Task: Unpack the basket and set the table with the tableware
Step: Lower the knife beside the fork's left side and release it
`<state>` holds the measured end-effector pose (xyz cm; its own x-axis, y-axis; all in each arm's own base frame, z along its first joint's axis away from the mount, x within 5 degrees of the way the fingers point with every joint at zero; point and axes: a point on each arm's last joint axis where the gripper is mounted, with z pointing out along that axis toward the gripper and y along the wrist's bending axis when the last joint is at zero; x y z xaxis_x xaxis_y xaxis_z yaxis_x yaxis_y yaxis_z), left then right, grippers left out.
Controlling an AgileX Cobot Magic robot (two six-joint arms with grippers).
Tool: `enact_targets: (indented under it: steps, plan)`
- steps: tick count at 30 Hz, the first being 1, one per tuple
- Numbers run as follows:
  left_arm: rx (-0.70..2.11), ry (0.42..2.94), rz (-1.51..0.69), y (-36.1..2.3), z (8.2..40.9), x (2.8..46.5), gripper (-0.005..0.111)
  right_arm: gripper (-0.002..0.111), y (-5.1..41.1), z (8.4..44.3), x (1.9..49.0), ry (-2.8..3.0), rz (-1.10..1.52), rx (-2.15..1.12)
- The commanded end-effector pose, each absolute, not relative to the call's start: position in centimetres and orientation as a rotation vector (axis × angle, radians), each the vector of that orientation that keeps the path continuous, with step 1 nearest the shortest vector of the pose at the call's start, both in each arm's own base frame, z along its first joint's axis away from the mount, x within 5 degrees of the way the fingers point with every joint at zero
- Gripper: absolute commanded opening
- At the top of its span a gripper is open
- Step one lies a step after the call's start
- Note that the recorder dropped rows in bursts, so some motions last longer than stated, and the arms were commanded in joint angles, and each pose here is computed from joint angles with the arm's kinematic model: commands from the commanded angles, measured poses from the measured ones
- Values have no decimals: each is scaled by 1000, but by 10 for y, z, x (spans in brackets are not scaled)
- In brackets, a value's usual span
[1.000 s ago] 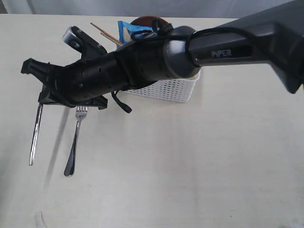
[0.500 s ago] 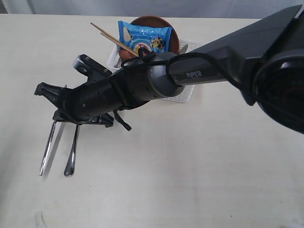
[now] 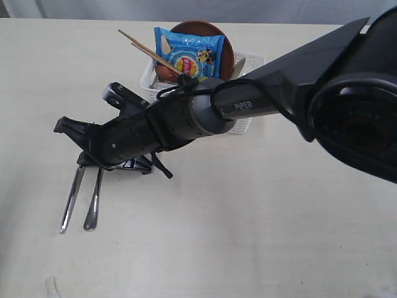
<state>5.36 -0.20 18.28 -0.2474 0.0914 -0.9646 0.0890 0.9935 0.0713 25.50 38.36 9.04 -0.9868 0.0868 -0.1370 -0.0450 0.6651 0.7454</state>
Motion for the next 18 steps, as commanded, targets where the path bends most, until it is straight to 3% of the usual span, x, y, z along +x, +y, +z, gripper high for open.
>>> enact_targets:
  steps: [1,18]
  plan:
    - [133,1823,-5,-2,182,54,0,-1,384,88,255,2713,1214,-4]
    - [133,1823,-5,-2,182,54,0,0,383,87,257,2702,1186,13]
